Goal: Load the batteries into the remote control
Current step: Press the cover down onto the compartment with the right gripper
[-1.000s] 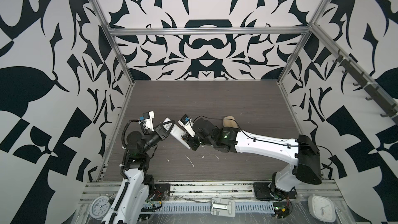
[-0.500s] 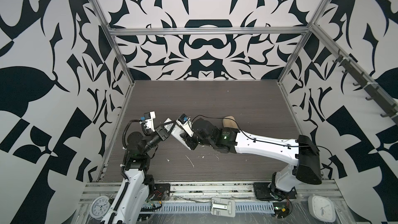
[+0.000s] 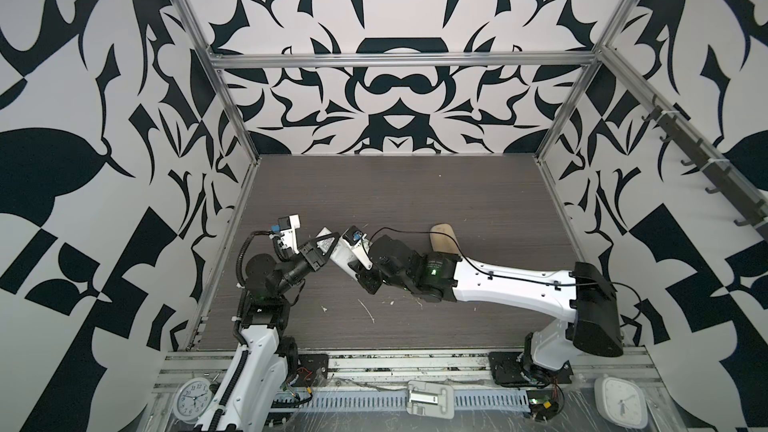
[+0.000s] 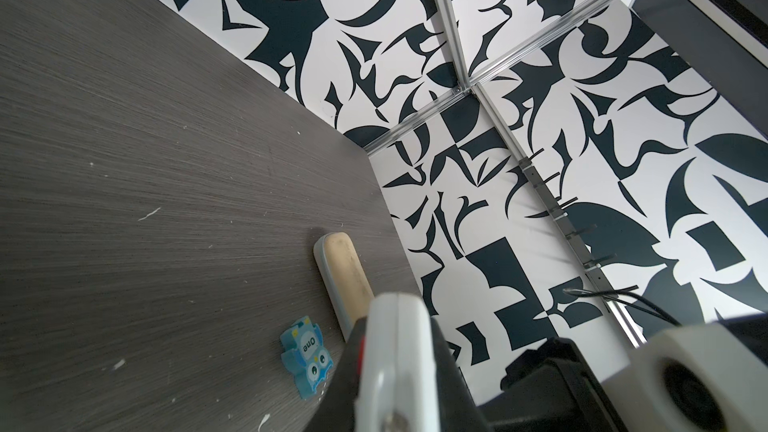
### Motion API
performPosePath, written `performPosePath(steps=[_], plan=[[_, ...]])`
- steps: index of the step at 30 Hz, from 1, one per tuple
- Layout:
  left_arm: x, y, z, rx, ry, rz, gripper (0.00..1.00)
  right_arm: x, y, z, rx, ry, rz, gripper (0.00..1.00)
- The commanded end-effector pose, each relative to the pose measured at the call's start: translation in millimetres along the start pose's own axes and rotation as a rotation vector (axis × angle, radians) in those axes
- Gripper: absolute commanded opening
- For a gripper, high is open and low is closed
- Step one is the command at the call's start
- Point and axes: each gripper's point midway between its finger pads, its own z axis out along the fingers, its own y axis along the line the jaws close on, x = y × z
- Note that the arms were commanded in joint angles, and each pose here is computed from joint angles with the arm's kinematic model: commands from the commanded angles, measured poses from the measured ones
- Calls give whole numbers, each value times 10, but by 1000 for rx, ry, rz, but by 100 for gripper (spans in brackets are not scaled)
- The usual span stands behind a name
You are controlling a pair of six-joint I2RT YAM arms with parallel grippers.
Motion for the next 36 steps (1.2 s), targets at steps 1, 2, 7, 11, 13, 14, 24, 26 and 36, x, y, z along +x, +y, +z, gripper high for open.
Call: performPosePath(steps=[1,2,7,11,13,14,24,26,36], plan=[[-15,-86,-14,27,-8,21,0,-2,-72,-111,56,-9,-24,0],[-18,-84,-14,25,-9,22,0,4,-76,-115,62,-10,-27,0],[-14,-72,-10,22,-7,19,0,73,-90,-119,86,0,-43,0],[-14,-76,-10,24,-7,20,0,97,-79,-113,82,-6,-44,0],[-17,-78,-10,25,-8,21,0,114,-61,-104,69,-14,-46,0],[-19,-83,-11,26,-8,22,0,116,-53,-102,64,-17,-44,0],[-19,-83,-10,26,-8,19,0,199,-43,-62,55,-4,-46,0],[-17,-75,-9,23,-7,17,0,202,-27,-49,46,-3,-46,3],[-19,-69,-6,21,-7,15,0,253,-25,-42,42,11,-75,18]])
